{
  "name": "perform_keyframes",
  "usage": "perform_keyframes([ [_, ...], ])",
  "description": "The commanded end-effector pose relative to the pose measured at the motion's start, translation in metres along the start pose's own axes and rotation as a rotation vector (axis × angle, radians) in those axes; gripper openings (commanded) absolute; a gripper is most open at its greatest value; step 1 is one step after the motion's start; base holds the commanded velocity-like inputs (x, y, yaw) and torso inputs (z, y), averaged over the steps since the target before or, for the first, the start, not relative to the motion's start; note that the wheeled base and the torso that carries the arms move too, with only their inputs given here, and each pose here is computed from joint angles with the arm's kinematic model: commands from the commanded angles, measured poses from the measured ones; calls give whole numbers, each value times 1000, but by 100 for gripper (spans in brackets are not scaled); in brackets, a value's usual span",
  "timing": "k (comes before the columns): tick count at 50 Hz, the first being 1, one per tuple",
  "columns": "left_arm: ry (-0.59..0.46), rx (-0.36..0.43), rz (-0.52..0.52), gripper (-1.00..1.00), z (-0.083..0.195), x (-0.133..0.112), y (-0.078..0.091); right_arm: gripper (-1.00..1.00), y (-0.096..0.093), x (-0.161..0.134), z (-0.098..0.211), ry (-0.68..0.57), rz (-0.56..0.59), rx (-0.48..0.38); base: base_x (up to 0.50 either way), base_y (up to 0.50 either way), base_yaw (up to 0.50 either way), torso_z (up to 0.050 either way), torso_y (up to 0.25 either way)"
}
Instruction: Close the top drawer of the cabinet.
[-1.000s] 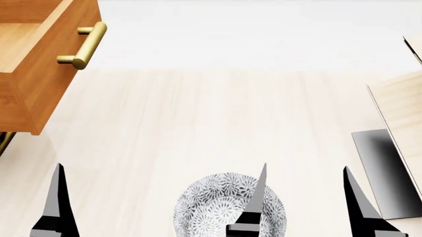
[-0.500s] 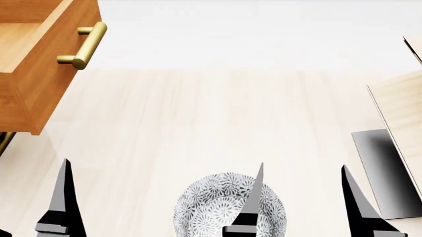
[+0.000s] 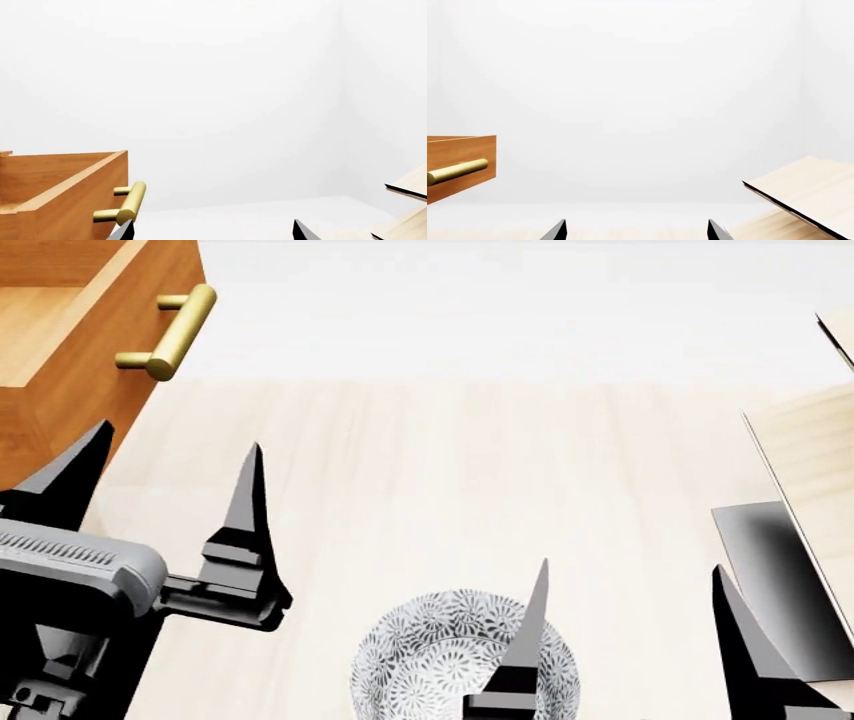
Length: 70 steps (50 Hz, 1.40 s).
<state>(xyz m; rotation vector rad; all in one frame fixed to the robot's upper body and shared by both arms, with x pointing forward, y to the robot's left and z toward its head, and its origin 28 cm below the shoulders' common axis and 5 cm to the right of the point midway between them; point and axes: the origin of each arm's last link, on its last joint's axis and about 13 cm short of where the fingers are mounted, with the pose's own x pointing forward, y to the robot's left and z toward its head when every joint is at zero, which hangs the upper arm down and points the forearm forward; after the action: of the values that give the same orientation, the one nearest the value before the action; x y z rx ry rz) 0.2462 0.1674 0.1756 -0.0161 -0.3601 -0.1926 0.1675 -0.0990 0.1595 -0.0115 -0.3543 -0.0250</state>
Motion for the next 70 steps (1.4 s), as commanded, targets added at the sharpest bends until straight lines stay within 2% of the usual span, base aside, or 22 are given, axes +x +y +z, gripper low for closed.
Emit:
perform_keyframes([
  [1,-6,78,-41,100,8,53,1,100,0,-1,5,-11,8,7,0,0,0,0,0],
  [2,-3,91,-43,100,7,60,2,100,0,-1,5,-11,8,8,0,0,0,0,0],
  [3,-171,83,-214,100,29,93,-48,100,-5,1,33,-158,15,20,0,0,0,0,0],
  [4,-223,149,-170,100,50,126,-35,100,-4,-2,38,-146,63,50,0,0,0,0,0],
  [5,-254,170,-193,100,68,151,-40,100,-6,-5,40,-99,50,57,0,0,0,0,0],
  [6,-167,194,-164,100,55,164,-34,100,-5,-6,41,-97,23,59,0,0,0,0,0],
  [7,-17,215,-112,100,26,169,-20,100,-5,-6,42,-96,26,62,0,0,0,0,0],
  [9,256,255,-11,100,-29,167,7,100,-5,-7,43,-96,27,62,0,0,0,0,0],
  [27,266,246,31,100,-32,160,19,100,-3,-8,42,-92,43,62,0,0,0,0,0],
  [57,275,262,162,100,-28,143,63,100,3,-8,40,-83,71,56,0,0,0,0,0],
  [70,275,267,253,100,-18,130,91,100,7,-9,39,-80,90,52,0,0,0,0,0],
])
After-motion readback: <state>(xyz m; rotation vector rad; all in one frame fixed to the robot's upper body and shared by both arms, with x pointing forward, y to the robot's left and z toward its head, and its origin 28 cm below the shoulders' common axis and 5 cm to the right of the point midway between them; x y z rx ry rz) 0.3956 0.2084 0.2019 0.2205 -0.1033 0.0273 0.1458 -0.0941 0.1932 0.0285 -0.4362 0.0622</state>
